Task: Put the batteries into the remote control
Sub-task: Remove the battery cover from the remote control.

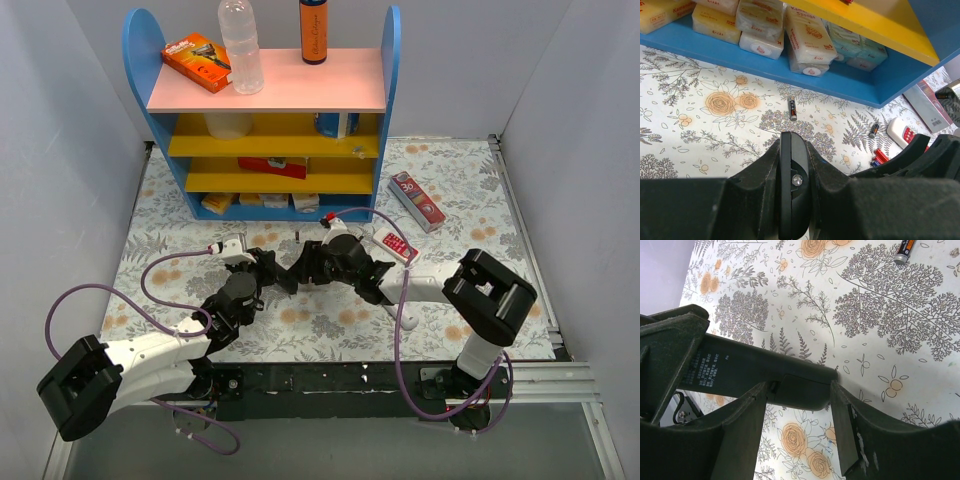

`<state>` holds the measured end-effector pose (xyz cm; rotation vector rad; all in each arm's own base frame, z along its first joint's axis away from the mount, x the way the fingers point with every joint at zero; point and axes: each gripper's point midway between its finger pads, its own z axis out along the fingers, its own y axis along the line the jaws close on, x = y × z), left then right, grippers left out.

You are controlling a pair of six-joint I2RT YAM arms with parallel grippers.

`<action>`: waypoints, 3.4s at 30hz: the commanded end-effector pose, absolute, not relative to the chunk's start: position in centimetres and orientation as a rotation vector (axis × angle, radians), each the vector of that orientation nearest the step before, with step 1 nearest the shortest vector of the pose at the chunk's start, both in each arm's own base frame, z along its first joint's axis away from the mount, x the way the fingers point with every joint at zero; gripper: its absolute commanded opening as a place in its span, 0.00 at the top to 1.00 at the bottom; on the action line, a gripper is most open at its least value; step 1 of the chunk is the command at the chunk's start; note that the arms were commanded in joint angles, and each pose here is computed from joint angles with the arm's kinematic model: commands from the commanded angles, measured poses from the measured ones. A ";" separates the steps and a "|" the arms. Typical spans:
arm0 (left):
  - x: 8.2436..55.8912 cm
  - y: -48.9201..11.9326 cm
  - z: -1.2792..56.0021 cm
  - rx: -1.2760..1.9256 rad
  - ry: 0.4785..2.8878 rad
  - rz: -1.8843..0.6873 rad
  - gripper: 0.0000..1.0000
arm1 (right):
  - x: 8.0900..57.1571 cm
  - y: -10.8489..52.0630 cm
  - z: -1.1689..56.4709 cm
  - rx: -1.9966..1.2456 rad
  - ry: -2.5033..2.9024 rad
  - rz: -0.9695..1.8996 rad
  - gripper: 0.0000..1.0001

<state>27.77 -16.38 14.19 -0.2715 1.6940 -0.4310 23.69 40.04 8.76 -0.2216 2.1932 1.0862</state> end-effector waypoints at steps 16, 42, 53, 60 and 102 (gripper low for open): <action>28.1 -16.7 15.8 -0.274 1.658 -0.427 1.00 | 24.1 41.8 8.1 -0.260 2.216 1.096 0.40; 28.0 -16.5 16.6 -0.244 1.647 -0.375 1.00 | 24.2 37.9 2.3 -0.465 2.501 0.568 0.46; 28.1 -15.7 16.3 -0.258 1.661 -0.286 1.00 | 24.6 37.2 3.0 -0.477 2.473 0.519 0.47; 28.1 -15.9 16.4 -0.260 1.661 -0.301 1.00 | 24.5 38.6 5.5 -0.459 2.393 0.677 0.47; 28.0 -14.8 16.1 -0.333 1.673 -0.262 1.00 | 26.1 32.2 7.0 -0.512 2.246 0.550 0.45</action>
